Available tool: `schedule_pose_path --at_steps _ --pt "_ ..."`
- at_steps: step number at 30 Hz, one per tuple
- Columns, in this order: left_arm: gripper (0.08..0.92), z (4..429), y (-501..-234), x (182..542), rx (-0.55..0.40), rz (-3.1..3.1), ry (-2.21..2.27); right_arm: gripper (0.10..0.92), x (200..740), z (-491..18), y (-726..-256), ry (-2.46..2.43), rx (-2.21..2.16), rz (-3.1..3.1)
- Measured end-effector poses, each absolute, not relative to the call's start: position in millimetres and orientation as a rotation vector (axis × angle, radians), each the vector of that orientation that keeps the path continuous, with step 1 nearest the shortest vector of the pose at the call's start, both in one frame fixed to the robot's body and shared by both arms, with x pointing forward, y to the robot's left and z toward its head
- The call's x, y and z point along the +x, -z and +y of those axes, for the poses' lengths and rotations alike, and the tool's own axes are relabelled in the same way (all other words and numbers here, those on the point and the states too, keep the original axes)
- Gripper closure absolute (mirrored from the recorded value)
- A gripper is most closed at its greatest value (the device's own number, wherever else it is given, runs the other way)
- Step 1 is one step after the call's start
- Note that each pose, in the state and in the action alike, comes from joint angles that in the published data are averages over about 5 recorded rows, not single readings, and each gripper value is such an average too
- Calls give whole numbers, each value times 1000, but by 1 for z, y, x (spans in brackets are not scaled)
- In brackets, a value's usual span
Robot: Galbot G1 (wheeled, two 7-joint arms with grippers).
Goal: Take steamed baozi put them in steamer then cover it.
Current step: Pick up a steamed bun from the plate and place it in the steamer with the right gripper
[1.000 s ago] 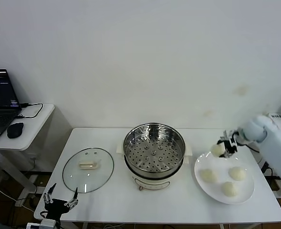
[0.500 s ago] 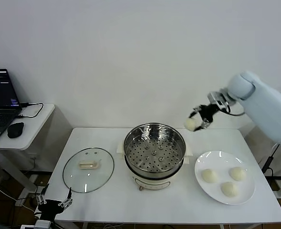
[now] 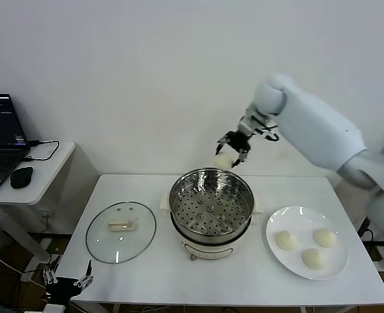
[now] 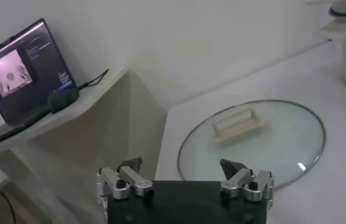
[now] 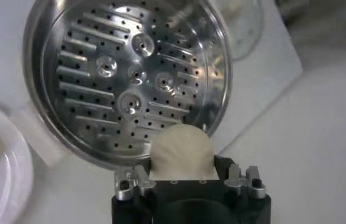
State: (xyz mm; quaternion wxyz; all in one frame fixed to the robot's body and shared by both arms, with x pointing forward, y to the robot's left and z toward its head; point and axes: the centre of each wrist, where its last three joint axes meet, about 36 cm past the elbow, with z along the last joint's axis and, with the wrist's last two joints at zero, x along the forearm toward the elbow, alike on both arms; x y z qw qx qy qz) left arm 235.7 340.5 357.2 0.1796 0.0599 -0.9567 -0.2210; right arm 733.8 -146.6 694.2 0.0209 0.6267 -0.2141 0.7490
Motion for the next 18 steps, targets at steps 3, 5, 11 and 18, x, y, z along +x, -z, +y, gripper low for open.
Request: schedule_pose_path --at_steps 3,5,11,18 --pt "177 340 -356 236 170 -2703 622 377 732 -135 -687 -2365 1952 -572" --pt "177 339 -356 237 170 -2706 617 377 731 -128 -681 -2382 1963 -521" --pt "177 337 -355 237 167 -2707 611 377 730 -109 -662 -2403 2006 -437" --pt "177 336 -353 236 170 -2700 605 380 730 -97 -643 -2412 2040 -386"
